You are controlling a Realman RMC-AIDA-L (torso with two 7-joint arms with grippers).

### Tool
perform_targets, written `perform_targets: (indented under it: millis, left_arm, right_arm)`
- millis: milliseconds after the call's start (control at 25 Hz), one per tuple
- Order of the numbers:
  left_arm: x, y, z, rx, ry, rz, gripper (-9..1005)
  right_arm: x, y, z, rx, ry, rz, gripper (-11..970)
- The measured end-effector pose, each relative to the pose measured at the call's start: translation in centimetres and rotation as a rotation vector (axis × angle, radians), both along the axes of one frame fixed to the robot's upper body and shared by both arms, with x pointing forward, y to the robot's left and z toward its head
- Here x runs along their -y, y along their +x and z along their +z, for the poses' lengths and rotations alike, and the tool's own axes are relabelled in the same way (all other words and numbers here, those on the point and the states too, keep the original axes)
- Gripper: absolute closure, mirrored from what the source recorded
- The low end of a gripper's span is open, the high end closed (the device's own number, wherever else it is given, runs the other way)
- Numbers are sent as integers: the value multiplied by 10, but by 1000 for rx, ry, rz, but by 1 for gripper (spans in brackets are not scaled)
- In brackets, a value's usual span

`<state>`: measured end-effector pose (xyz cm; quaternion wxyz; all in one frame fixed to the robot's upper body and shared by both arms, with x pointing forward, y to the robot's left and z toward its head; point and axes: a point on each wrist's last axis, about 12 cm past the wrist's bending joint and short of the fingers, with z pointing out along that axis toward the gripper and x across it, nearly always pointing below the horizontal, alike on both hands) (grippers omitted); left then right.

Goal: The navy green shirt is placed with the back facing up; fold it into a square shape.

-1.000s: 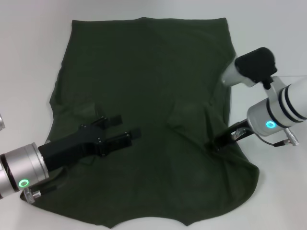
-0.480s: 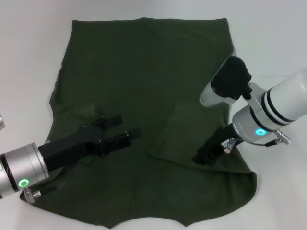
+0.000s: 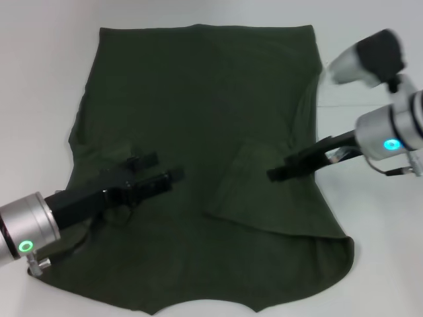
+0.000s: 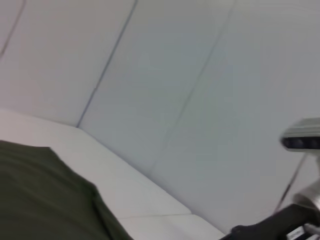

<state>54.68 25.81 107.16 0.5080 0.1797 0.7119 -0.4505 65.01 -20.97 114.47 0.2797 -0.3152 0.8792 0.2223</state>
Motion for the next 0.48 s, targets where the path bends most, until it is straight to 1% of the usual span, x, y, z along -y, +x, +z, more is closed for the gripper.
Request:
perform_targets:
  millis: [80, 200, 320, 480]
  left_arm:
    - [-3, 2, 0, -24, -6, 18, 81]
    - [-9, 4, 2, -43, -14, 40, 81]
    - [-15, 5, 4, -62, -24, 53, 80]
    - [-22, 8, 9, -98, -3, 44, 79]
  right_arm:
    - [15, -4, 0, -21, 90, -42, 428]
    - [33, -16, -7, -45, 194, -69, 344]
    - [45, -29, -15, -45, 262, -66, 264]
    - [61, -49, -22, -17, 356, -27, 97]
